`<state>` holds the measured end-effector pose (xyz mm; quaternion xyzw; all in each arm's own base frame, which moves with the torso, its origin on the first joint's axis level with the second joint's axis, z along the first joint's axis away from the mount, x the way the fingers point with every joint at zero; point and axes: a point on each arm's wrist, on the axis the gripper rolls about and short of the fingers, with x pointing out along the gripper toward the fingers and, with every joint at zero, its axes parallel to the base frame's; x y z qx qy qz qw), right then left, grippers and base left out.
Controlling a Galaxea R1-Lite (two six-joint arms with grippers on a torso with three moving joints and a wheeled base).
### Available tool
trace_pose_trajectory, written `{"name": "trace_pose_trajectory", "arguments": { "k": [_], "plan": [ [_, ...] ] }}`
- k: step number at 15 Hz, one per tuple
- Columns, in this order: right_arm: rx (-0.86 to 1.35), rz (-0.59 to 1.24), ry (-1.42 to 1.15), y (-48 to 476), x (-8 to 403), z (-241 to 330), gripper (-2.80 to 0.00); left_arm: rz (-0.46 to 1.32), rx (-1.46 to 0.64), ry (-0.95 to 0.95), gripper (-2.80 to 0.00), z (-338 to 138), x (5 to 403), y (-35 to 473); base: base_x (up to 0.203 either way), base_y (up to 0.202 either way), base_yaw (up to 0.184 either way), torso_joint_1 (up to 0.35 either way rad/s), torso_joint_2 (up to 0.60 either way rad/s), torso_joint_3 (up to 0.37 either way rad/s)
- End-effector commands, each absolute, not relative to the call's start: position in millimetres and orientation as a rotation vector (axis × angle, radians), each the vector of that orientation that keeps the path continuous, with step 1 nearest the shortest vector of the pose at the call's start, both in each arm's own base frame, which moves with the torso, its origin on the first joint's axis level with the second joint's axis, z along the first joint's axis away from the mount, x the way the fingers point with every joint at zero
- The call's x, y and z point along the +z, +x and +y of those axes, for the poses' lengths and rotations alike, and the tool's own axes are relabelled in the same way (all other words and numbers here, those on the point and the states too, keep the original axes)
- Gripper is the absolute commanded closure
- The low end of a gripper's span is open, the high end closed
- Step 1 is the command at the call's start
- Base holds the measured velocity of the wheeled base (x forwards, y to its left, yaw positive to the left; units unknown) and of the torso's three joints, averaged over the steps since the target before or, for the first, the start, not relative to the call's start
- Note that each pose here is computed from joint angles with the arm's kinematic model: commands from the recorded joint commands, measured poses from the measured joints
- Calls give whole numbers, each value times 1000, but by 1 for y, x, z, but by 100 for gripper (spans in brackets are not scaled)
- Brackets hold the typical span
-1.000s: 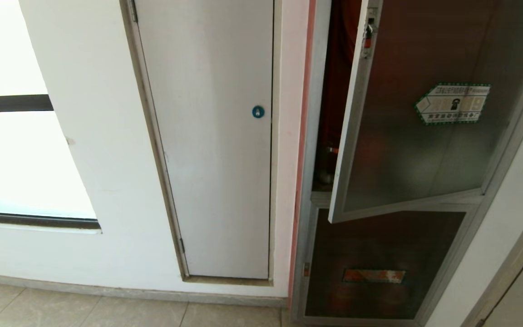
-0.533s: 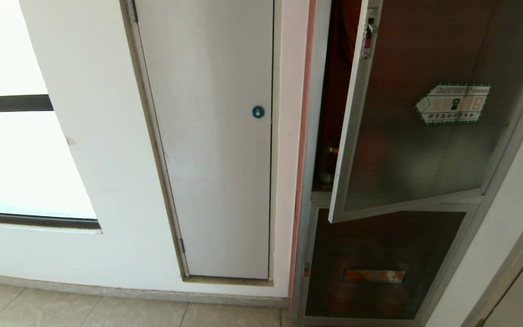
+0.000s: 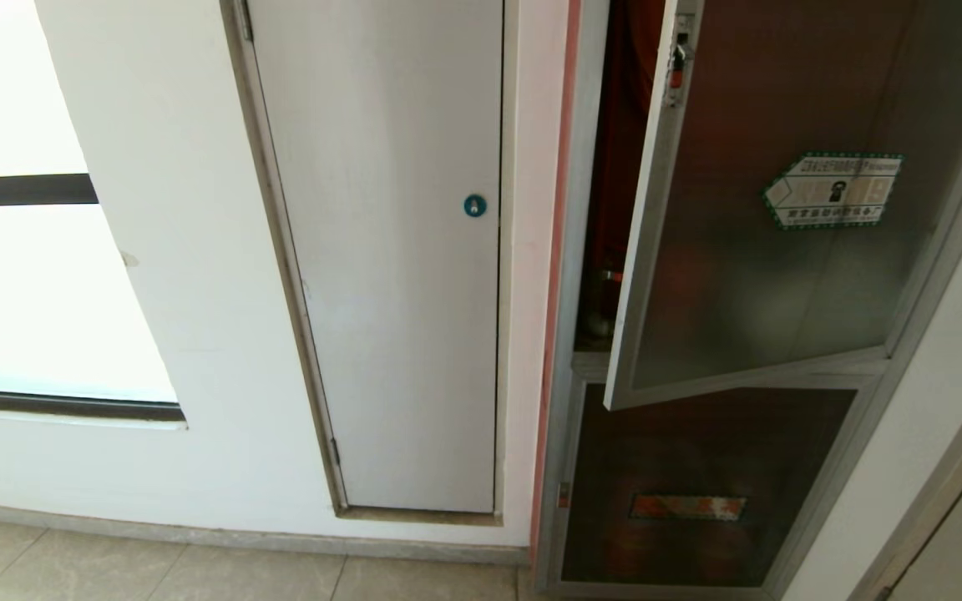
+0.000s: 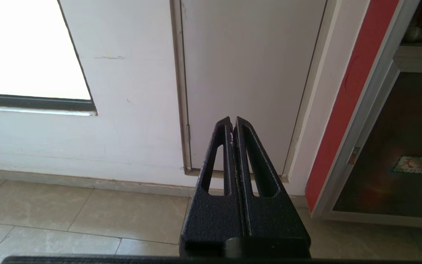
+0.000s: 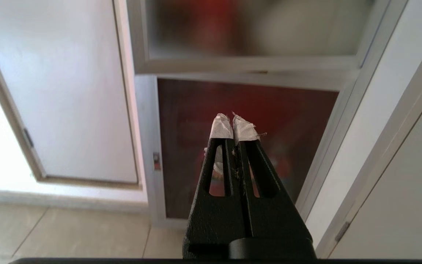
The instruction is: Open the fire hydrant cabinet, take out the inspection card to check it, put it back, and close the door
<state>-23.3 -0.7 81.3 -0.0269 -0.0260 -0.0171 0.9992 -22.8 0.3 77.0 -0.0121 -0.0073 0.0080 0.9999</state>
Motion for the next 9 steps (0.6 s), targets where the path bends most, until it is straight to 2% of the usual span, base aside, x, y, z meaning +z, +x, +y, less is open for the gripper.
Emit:
{"name": "trace_pose_trajectory", "arguments": {
  "k": [1,9],
  "plan": [
    [-19,8,-56,-23,75,0,0,-16,17,-25,0,0,77,-23,0,0,0,0,0,0],
    [-4,3,-41,-23,75,0,0,-16,18,-25,0,0,77,-23,0,0,0,0,0,0]
  ]
}}
